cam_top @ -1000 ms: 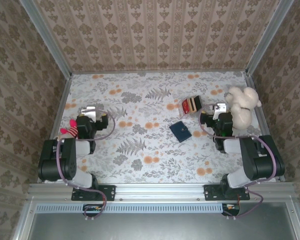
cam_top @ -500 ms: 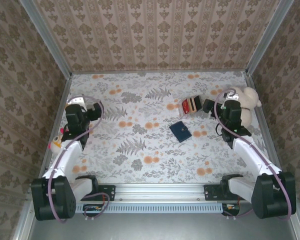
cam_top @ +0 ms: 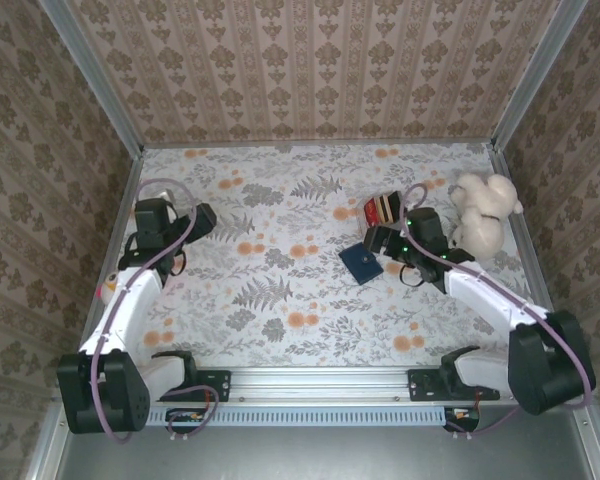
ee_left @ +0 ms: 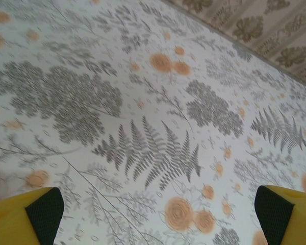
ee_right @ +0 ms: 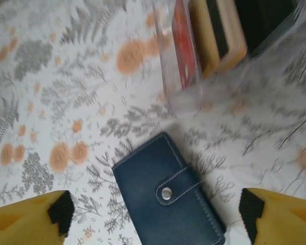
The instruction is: Take the credit cards out of the card holder
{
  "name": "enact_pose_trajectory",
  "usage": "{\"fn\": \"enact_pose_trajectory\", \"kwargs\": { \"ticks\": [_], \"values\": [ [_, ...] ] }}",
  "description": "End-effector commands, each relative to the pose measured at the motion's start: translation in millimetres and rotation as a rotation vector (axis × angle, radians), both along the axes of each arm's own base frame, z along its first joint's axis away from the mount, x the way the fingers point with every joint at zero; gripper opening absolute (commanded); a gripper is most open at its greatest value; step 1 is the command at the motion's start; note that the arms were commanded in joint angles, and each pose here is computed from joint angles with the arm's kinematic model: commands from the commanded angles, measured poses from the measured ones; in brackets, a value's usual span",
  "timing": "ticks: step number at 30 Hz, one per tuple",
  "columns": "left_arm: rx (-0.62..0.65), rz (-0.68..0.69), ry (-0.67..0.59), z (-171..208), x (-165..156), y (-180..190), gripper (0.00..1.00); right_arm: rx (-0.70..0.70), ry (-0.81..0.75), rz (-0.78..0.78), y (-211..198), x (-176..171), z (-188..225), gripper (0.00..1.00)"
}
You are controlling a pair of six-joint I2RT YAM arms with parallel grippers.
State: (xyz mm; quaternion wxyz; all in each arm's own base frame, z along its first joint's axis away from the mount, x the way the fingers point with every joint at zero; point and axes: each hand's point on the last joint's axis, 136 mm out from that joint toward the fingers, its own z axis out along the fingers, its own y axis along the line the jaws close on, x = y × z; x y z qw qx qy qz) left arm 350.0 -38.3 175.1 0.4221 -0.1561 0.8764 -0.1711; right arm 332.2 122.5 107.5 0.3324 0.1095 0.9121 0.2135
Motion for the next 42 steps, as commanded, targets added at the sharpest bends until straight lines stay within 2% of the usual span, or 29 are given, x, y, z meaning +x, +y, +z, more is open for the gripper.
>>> {"fn": "enact_pose_trajectory", "kwargs": {
  "ticks": [1,6,11,14,19,23,30,37,42],
  "values": [
    [-0.077,-0.051,0.027,4,2,-22,1.0,0.004,0.07,-0.04,8,3,-15,0.82],
    [-0.137,-0.113,0.058,-5,2,-50,1.0,-0.101,0.132,-0.033,18,1,-39,0.76],
    [-0.158,-0.171,0.066,-11,-3,-75,1.0,-0.294,0.157,-0.03,21,-3,-52,0.77],
    [-0.142,-0.196,0.063,-11,-9,-84,0.99,-0.35,0.185,-0.005,28,-4,-61,0.78],
    [-0.134,-0.199,0.123,-27,-25,-88,0.99,-0.313,0.261,0.053,57,-18,-81,0.78],
    [-0.165,-0.202,0.157,-44,-35,-98,0.99,-0.223,0.321,0.099,90,-38,-94,0.77],
    [-0.217,-0.227,0.239,-69,-42,-122,0.93,-0.085,0.375,0.218,155,-70,-85,0.76],
    [-0.301,-0.313,0.314,-87,-53,-163,0.85,-0.073,0.268,0.159,139,-56,-31,0.76],
    [-0.354,-0.392,0.389,-99,-72,-196,0.68,-0.111,0.312,0.119,115,-54,-42,0.71]
  ]
}}
